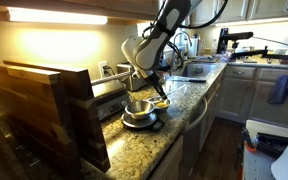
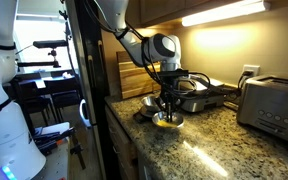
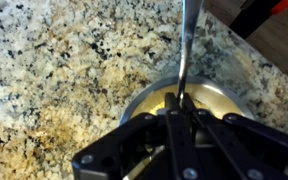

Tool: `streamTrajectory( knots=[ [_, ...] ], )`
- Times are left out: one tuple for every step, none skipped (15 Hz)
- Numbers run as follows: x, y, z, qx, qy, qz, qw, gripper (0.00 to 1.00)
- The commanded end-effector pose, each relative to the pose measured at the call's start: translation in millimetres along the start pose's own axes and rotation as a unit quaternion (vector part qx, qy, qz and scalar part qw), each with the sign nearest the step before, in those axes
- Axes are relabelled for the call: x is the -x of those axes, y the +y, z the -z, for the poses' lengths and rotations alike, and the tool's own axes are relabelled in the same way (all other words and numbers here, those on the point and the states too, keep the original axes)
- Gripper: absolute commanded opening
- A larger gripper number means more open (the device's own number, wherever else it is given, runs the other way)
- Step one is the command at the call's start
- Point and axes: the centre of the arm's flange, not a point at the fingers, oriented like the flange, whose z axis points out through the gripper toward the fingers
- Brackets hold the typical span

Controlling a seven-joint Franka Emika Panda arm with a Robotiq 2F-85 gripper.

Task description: Take the spoon and use it to scoop the contents from the right silver bowl and into the left silver bowl then put the spoon next to the right silver bowl

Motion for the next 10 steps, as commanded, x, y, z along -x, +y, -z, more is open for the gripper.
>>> streamTrajectory(
  knots=[
    [10, -7, 13, 0.026, -0.052, 0.003, 0.9983, 0.02],
    [10, -8, 14, 0.031, -0.065, 0.006, 0.9974, 0.02],
    [8, -9, 14, 0.035, -0.083, 0.013, 0.9959, 0.02],
    [7, -10, 15, 0.040, -0.097, 0.017, 0.9944, 0.02],
    [3, -12, 14, 0.045, -0.115, 0.026, 0.9920, 0.02],
    [2, -13, 14, 0.049, -0.129, 0.032, 0.9899, 0.02],
    [-2, -14, 13, 0.056, -0.147, 0.043, 0.9865, 0.02],
    [-4, -13, 13, 0.062, -0.159, 0.049, 0.9841, 0.02],
    [-6, -12, 12, 0.066, -0.166, 0.059, 0.9821, 0.02],
    [-9, -11, 11, 0.071, -0.170, 0.062, 0.9809, 0.02]
  ],
)
